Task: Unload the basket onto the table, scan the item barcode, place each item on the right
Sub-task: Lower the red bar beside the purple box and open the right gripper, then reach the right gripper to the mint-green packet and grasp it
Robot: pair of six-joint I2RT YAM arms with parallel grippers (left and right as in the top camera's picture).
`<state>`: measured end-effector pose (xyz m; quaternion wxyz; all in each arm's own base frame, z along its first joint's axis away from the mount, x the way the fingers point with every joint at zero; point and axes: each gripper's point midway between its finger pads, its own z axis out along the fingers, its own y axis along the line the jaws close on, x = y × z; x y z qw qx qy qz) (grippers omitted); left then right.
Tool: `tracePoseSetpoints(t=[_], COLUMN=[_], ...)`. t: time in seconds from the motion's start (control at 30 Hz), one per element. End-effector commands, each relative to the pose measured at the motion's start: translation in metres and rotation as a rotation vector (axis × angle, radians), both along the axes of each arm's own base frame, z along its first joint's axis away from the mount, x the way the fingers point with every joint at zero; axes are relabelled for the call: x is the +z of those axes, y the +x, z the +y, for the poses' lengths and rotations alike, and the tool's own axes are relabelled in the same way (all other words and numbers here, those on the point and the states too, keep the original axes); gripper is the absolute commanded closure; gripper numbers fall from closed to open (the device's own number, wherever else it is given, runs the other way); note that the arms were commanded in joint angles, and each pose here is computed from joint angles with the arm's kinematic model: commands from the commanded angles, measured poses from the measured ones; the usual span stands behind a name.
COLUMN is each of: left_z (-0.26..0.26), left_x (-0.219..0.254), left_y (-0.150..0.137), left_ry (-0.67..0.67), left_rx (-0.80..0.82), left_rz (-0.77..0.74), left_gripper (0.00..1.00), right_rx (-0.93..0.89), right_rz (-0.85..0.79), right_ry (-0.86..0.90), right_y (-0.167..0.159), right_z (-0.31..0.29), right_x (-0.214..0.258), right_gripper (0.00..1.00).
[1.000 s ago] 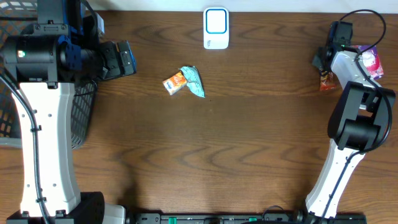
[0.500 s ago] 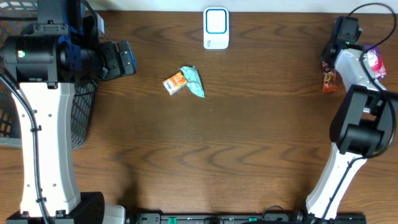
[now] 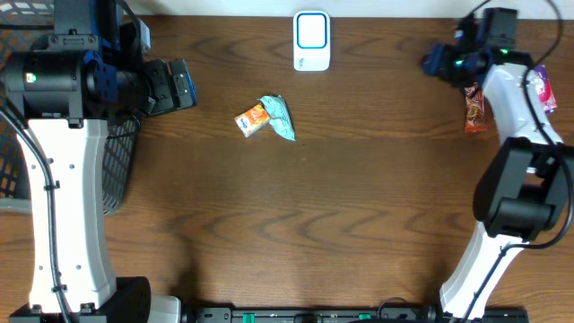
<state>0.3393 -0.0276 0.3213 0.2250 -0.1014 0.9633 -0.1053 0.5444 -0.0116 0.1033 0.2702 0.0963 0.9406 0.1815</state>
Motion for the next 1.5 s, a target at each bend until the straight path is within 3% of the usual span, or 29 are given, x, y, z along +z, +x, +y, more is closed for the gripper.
tracePoseSetpoints(t=[0.0,0.2,0.43,0.67,1.07,1.4,1.47], left_z=[-0.002,-0.002,-0.002,-0.002,-0.002,-0.002,-0.002], left_x=[-0.003,-0.003,-0.003,-0.003,-0.003,-0.003,-0.003], left_y=[0.001,0.001,0.001,0.001,0.001,0.001,0.001], left_ry=[-0.01,-0.01,-0.01,-0.01,-0.01,-0.01,-0.01], left_rx=[-0.001,-0.001,-0.001,-0.001,-0.001,-0.001,-0.001], left_rz=[0.012,0.012,0.012,0.012,0.012,0.013,0.012], left_gripper=[0.02,0.02,0.02,0.02,0.02,0.02,0.02], right_rx=[0.187,0.323,0.412,0.458,0.406,0.402,0.404], right_rz=[0.027,0.104,0.135,0.148,0.069,0.075,0.09], right_ry=[0.227,0.257,0.12,-0.035,-0.434,-0.486,-0.494], right_y=[-0.016,-0.042,-0.066,-0.09,-0.108,-0.107,-0.108], right_z=[0.079,0.168,0.245,0.305,0.313,0.315,0.313], right_x=[0.013,0.009,-0.016,-0.057,-0.076,-0.105,-0.114], right_gripper=[0.29,0.01,0.01,0.09,0.25,0.34,0.4])
